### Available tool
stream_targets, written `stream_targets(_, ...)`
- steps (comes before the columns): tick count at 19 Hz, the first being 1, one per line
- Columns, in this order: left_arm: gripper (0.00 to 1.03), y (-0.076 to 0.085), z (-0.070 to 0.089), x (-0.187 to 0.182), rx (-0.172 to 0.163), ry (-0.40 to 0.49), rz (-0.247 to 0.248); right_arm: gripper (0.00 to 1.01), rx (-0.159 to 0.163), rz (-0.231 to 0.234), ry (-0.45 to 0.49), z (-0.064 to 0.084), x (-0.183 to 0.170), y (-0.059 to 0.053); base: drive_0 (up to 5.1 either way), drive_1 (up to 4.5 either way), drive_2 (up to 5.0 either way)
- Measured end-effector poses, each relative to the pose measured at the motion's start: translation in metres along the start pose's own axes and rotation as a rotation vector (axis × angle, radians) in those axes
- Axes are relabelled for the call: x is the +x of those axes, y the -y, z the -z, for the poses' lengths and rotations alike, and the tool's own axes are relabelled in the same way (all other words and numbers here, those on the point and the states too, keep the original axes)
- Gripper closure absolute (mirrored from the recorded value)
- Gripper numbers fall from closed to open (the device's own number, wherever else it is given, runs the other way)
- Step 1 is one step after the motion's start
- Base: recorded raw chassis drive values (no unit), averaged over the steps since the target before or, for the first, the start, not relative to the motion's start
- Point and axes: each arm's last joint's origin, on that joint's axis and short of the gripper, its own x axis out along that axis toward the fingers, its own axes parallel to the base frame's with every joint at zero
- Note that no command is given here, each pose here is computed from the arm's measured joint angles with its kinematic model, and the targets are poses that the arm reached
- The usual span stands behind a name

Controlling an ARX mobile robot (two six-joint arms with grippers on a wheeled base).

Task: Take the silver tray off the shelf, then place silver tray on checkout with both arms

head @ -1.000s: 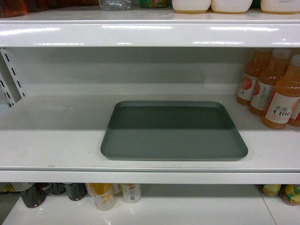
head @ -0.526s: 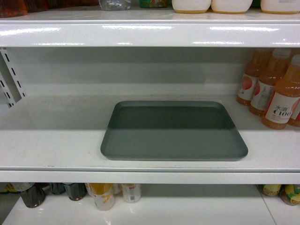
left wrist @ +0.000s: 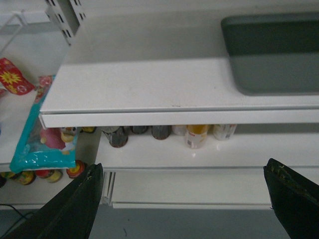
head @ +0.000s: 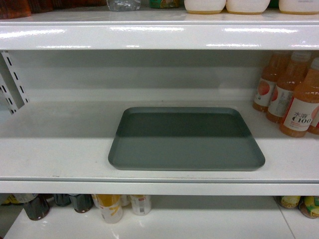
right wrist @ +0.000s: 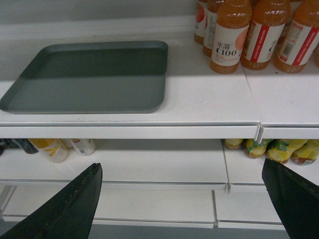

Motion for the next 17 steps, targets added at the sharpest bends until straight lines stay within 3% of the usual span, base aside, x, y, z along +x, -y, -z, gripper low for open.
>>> stream_targets(2, 0.05, 0.012, -0.001, 0.025, 0.027, -0.06, 0.053, 0.03, 0.026, -0.04, -0.035, -0.007, 0.021, -0.001, 0.0, 0.0, 0.0)
stream_targets(4, 0.05, 0.026, -0.014, 0.06, 0.035, -0.07, 0.096, 0.03, 0.038, -0.1, -0.07, -0.016, 0.053, -0.007, 0.0, 0.0, 0.0)
stream_targets(8, 0.05, 0.048, -0.024, 0.123, 0.046, -0.105, 0.12, 0.03, 0.08, -0.196, -0.148, -0.029, 0.115, -0.027, 0.0, 0.0, 0.0)
stream_targets(12, 0.05, 0.057, -0.021, 0.177, 0.048, -0.184, 0.112, 0.03, 0.156, -0.181, -0.243, -0.023, 0.176, -0.03, 0.0, 0.0, 0.0)
stream_targets(17, 0.05, 0.072, -0.028, 0.236, 0.033, -0.245, 0.112, 0.03, 0.157, -0.105, -0.277, -0.026, 0.241, -0.032, 0.0, 0.0, 0.0)
